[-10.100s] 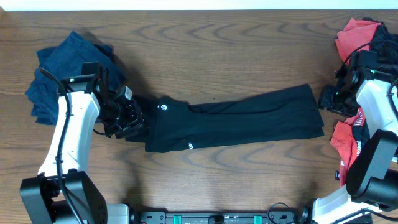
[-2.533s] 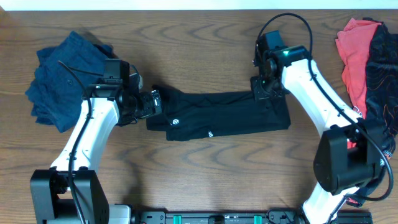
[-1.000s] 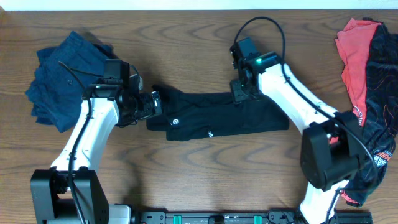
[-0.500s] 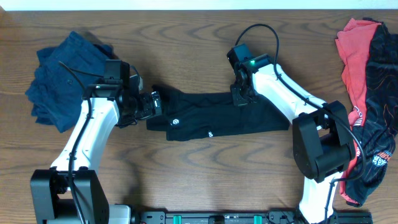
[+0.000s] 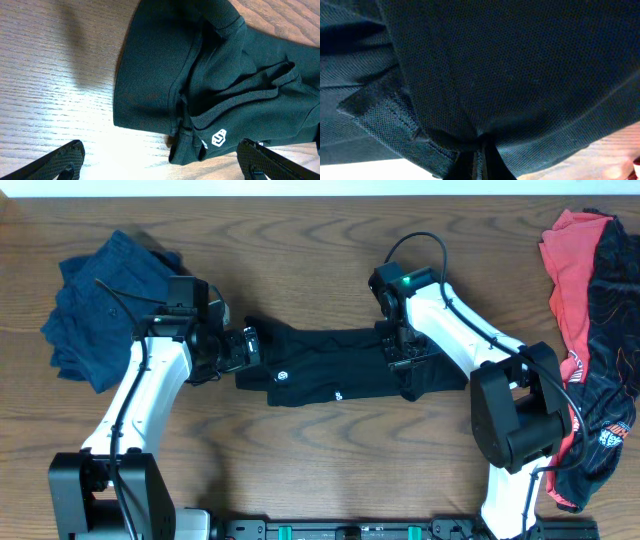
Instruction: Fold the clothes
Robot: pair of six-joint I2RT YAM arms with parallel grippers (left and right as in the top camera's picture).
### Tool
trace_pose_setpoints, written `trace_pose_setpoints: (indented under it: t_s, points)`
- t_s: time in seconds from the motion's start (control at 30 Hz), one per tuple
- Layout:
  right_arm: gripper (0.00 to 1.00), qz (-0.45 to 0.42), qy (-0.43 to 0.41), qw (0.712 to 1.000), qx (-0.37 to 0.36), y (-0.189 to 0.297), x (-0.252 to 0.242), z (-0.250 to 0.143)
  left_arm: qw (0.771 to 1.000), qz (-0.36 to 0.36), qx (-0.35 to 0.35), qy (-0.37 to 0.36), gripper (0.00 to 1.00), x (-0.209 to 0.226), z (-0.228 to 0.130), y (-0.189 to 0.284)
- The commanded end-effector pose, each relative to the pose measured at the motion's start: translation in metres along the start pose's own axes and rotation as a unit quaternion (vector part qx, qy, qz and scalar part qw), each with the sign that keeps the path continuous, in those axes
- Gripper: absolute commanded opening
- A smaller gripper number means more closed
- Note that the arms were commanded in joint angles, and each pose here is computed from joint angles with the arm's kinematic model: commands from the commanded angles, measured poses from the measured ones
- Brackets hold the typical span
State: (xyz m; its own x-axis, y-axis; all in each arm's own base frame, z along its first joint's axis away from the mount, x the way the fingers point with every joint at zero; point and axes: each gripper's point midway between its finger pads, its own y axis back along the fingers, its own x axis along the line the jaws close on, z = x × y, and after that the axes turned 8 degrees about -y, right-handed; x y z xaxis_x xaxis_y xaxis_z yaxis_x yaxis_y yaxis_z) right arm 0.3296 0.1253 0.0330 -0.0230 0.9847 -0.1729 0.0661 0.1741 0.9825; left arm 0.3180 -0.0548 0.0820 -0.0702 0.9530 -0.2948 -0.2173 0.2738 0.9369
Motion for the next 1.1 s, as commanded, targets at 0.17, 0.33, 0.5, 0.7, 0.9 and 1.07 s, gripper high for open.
trace_pose_setpoints:
  t_s: [0.17,0.33,0.5,0.7,0.9,1.07]
  points:
    - [0.03,0.103,0.061,0.993,-0.018,0.006,0.052,0.006,1.0,0.006,-0.002,0.004,0.98,0.003,0.002,0.002]
    - [0.03,0.115,0.099,0.988,-0.021,0.008,0.065,0.001,1.0,0.006,-0.002,0.004,0.98,0.003,0.002,0.002]
    - [0.13,0.114,0.11,0.987,-0.022,0.008,0.069,-0.001,1.0,0.006,-0.002,0.004,0.98,0.003,0.002,0.002]
    - [0.28,0.111,0.101,0.989,-0.019,0.008,0.064,0.0,1.0,0.007,0.0,0.005,0.98,0.003,0.001,0.002]
    - [0.28,0.068,0.048,0.996,-0.046,0.025,0.037,0.011,1.0,0.007,0.0,0.005,0.98,0.003,0.001,0.002]
    - [0.29,0.055,-0.002,0.99,-0.131,0.068,0.012,0.033,1.0,0.007,-0.001,0.005,0.98,0.003,0.001,0.002]
